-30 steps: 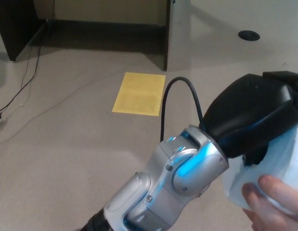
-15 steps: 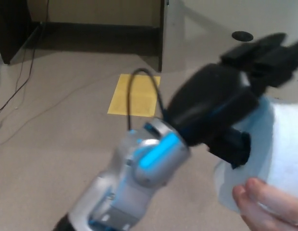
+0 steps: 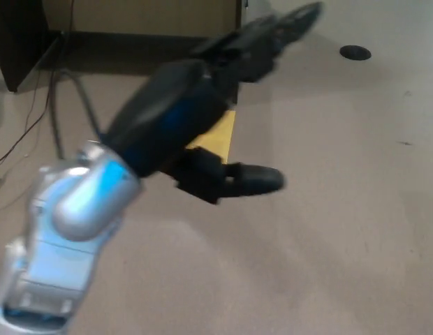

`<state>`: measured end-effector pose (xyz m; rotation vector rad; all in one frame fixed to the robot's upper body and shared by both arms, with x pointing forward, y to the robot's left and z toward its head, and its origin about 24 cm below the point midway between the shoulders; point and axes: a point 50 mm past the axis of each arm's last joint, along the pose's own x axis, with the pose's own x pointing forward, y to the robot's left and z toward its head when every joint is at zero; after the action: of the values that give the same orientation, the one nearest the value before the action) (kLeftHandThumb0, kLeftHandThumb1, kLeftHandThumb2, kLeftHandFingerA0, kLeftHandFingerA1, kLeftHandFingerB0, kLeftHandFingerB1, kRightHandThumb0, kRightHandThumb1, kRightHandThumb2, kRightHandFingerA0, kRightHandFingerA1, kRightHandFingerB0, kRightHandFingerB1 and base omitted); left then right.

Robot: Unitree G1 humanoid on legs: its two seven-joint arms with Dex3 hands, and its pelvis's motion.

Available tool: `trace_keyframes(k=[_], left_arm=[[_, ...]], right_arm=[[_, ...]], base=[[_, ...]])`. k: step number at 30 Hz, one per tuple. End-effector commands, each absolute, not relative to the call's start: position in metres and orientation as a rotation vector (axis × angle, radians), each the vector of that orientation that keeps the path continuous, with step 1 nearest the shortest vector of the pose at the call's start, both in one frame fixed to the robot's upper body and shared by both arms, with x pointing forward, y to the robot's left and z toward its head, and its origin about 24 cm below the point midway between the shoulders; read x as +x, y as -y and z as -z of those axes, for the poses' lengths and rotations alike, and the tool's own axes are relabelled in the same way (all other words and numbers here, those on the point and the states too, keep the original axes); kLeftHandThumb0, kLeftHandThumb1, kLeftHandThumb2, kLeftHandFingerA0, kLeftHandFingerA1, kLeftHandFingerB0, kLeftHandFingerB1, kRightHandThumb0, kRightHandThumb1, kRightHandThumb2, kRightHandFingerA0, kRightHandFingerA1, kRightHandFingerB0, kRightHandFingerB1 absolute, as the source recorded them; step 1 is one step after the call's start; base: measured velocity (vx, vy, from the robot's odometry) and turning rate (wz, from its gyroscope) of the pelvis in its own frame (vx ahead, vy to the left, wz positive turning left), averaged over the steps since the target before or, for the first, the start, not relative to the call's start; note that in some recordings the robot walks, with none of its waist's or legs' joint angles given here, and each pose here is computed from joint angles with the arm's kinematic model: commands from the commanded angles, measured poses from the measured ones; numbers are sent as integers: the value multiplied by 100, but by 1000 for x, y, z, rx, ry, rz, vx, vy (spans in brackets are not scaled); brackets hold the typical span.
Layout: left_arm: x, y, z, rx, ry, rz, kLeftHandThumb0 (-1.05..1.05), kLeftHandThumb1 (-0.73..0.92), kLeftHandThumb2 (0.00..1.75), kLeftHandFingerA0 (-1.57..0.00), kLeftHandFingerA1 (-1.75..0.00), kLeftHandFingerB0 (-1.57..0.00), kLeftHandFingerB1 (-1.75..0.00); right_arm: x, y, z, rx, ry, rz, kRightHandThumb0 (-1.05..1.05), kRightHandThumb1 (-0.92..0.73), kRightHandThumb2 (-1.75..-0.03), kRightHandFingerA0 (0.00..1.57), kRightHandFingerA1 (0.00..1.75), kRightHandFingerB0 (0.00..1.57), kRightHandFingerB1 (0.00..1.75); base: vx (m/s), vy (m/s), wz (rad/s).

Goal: A person is holding a toilet paper roll and the robot extends its left hand to grab the roll by inserting its thumb into the gap in the middle and brings its hand down by its side. Then it extends its arm again to hand the toilet paper roll back to the person.

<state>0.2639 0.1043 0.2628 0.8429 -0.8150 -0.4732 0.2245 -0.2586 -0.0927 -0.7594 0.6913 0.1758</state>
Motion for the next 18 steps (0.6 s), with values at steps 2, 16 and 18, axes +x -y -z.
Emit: trace_keyframes(k=[2, 16, 18], left_arm=[[257, -135, -257, 790, 744, 529, -64, 36, 80, 0, -20, 0, -11], [190, -263, -67, 498, 82, 152, -16, 35, 88, -13, -52, -10, -50], [171, -287, -36, 456, -40, 74, -23, 49, 57, -28, -38, -25, -32]], right_arm=[[222, 266, 92, -776, -710, -160, -38, -64, -60, 76, 55, 63, 43], [192, 280, 104, -740, -783, -125, -36, -64, -59, 74, 50, 63, 42], [188, 279, 106, -730, -798, -123, -37, -64, -60, 75, 52, 63, 43]], base=[[0, 0, 0], [0, 0, 0], [0, 0, 0]])
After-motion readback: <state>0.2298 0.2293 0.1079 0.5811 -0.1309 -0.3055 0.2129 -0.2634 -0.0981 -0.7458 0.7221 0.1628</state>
